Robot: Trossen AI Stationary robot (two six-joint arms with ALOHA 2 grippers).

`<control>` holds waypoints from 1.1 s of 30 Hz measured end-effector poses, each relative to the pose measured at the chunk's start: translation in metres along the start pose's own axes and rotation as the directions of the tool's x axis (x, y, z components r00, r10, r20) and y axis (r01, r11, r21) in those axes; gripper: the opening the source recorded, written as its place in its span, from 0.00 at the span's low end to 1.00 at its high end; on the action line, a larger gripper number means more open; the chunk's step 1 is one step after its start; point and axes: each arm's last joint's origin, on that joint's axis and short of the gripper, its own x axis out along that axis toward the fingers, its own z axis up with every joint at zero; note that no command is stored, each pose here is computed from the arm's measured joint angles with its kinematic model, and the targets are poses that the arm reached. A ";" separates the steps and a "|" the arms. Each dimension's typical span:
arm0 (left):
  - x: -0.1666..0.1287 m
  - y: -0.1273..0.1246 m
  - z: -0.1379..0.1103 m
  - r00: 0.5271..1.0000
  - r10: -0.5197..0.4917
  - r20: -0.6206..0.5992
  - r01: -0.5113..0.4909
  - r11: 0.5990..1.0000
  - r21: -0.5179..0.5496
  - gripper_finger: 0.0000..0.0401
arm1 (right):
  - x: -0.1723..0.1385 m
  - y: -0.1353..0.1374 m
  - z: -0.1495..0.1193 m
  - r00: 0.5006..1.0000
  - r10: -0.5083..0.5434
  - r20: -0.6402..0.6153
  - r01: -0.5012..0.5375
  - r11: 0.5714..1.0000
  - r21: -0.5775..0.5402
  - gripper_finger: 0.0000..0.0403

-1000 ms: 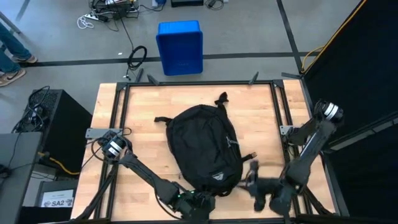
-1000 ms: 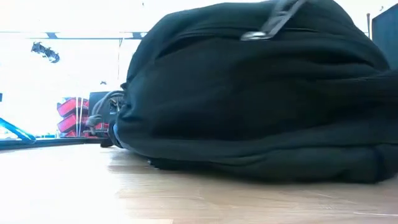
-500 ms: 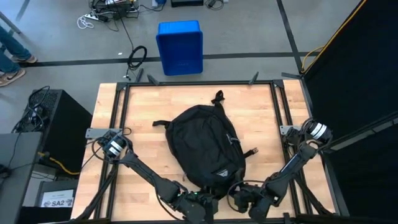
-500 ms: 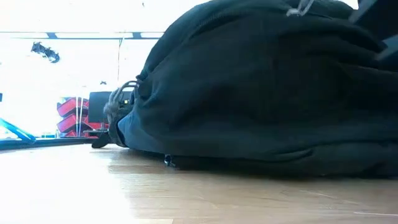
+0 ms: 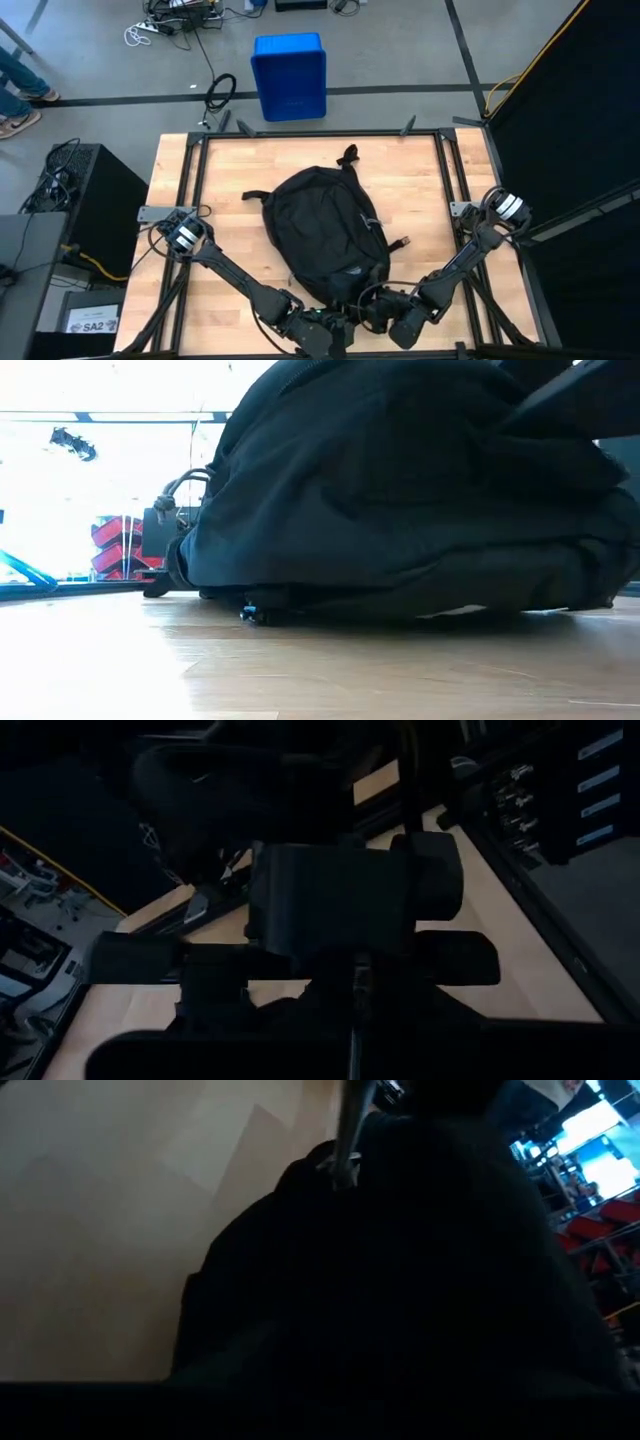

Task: Unpack backpack
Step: Close the black backpack

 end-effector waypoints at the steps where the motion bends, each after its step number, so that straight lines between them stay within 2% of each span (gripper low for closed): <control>1: -0.001 -0.001 0.000 1.000 -0.001 -0.001 0.001 1.000 0.002 0.00 | 0.000 0.000 0.000 1.000 -0.003 -0.001 0.003 1.000 -0.008 0.41; 5: -0.005 -0.005 0.000 1.000 -0.002 -0.010 0.002 1.000 0.016 0.00 | -0.002 -0.003 0.001 1.000 -0.010 -0.001 0.010 0.999 -0.032 0.12; 7: -0.010 -0.010 0.000 1.000 0.008 -0.023 -0.007 0.999 0.035 0.00 | -0.008 -0.006 0.002 1.000 -0.013 0.000 0.013 0.999 -0.037 0.04; 14: -0.033 -0.022 -0.004 0.985 0.136 -0.106 -0.124 0.986 0.115 0.00 | -0.042 -0.019 -0.006 0.999 -0.021 -0.047 0.021 1.000 -0.007 0.00; 17: -0.050 -0.024 -0.008 0.969 0.187 -0.159 -0.172 0.979 0.109 0.00 | -0.057 -0.023 -0.013 0.997 -0.025 -0.078 0.028 0.999 0.038 0.00; 21: -0.061 -0.022 -0.027 0.934 0.228 -0.275 -0.220 0.974 0.059 0.00 | -0.073 -0.025 -0.018 0.996 -0.022 -0.086 0.030 0.996 0.090 0.00; 24: -0.069 -0.018 -0.039 0.905 0.230 -0.358 -0.254 0.967 -0.019 0.00 | -0.080 -0.026 -0.018 0.998 -0.018 -0.068 0.026 0.994 0.106 0.00; 26: -0.079 -0.020 -0.049 0.877 0.197 -0.439 -0.226 0.974 -0.015 0.00 | -0.084 -0.026 -0.022 0.997 -0.012 -0.080 0.018 0.997 0.070 0.00; 27: -0.081 -0.021 -0.051 0.869 0.170 -0.464 -0.223 0.973 -0.062 0.00 | -0.086 -0.025 -0.022 0.997 -0.003 -0.078 0.009 0.997 0.082 0.00; 29: -0.084 -0.017 -0.058 0.833 0.177 -0.524 -0.248 0.966 -0.068 0.00 | -0.087 -0.029 -0.022 0.997 -0.012 -0.081 0.020 0.994 0.103 0.00; 33: -0.096 -0.019 -0.063 0.806 0.196 -0.559 -0.293 0.952 -0.088 0.00 | -0.091 -0.031 -0.025 0.996 -0.032 -0.088 0.042 0.993 0.114 0.00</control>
